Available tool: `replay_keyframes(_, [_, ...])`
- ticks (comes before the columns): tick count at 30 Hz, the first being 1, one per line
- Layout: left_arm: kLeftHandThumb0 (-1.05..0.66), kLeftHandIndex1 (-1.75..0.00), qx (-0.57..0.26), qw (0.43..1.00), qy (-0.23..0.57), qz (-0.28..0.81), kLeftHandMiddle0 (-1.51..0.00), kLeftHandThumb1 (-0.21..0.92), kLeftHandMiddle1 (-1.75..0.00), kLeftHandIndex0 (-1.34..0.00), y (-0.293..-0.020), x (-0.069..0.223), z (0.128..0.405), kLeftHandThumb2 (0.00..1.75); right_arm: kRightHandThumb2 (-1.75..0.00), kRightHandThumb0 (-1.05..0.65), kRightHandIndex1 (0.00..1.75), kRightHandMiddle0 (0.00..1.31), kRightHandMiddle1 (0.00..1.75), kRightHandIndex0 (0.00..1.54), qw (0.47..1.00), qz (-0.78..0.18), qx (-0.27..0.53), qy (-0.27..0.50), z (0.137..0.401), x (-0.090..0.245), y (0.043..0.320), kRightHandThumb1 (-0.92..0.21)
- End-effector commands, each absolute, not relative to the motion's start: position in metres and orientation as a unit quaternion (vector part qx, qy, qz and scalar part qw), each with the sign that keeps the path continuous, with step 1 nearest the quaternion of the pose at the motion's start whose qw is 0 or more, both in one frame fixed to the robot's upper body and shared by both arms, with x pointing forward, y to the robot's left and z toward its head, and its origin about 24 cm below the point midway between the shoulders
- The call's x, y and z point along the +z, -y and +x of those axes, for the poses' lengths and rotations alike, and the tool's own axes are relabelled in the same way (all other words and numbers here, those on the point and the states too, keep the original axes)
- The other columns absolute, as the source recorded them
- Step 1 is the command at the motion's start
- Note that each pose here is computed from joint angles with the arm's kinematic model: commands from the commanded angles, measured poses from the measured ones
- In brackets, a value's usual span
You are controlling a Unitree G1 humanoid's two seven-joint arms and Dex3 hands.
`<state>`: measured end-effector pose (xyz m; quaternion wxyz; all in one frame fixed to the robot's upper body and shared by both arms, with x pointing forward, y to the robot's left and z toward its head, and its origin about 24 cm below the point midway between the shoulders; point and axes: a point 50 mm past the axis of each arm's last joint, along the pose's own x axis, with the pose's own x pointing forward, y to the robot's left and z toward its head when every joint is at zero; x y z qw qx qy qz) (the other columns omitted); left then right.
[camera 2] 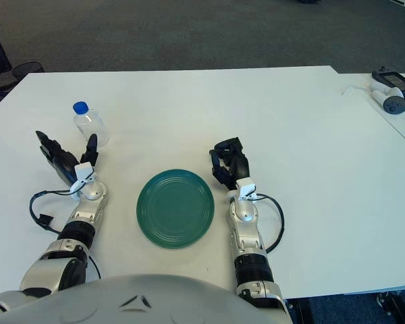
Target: Put the bottle into the plate.
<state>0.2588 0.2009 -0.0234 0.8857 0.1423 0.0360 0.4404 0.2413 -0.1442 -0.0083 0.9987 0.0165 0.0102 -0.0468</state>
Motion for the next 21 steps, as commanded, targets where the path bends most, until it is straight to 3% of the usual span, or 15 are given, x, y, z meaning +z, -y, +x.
replay_keyframes(1, [-1.05, 0.0, 0.436, 0.88, -0.095, 0.159, 0.0, 0.92, 0.0, 0.0, -0.205, -0.047, 0.241, 0.15, -0.49, -0.35, 1.12, 0.23, 1.72, 0.35, 0.986, 0.027, -0.066, -0.152, 0.209, -0.06, 0.15, -0.92])
replay_keyframes(21, [-1.05, 0.0, 0.41, 0.897, -0.08, 0.144, 0.0, 0.91, 0.0, 0.0, -0.198, -0.038, 0.259, 0.08, -0.48, -0.35, 1.1, 0.23, 1.71, 0.34, 0.986, 0.026, -0.069, -0.151, 0.209, -0.061, 0.151, -0.92])
